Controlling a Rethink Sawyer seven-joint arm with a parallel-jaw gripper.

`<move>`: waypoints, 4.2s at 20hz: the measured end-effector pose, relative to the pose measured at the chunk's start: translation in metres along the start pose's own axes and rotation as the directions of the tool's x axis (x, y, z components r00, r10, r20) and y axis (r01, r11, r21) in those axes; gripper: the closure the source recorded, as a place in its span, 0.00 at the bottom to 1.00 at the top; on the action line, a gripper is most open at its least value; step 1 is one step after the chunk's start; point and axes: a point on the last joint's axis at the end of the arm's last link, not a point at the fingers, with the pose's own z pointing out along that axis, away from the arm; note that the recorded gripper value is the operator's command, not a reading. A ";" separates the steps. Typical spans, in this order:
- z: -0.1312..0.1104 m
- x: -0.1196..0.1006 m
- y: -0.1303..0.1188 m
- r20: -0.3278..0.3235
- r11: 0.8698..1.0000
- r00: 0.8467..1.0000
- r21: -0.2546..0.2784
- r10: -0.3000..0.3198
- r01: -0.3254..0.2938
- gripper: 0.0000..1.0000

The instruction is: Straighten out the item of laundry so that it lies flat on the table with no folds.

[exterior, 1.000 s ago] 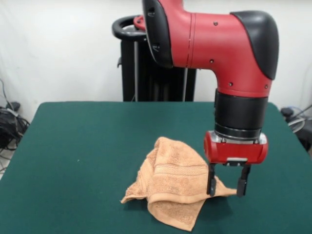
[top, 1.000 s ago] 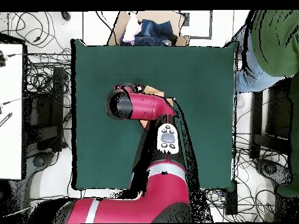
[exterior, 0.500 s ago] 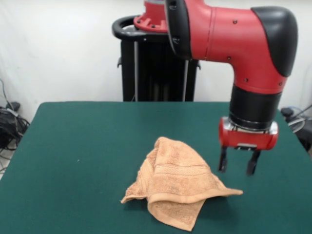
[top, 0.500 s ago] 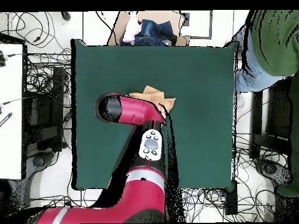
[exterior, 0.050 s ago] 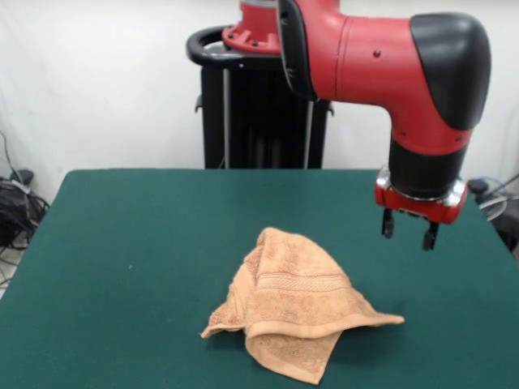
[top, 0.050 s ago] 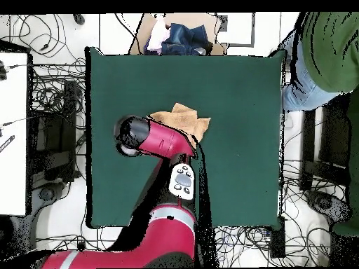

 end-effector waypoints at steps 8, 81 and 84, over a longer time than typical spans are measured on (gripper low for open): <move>-0.002 -0.001 0.002 -0.020 0.997 0.997 -0.026 0.069 -0.070 0.00; -0.146 -0.022 -0.040 0.124 0.966 0.958 -0.013 0.259 -0.259 0.00; -0.139 -0.023 -0.031 0.133 0.969 0.960 -0.036 0.247 -0.244 0.00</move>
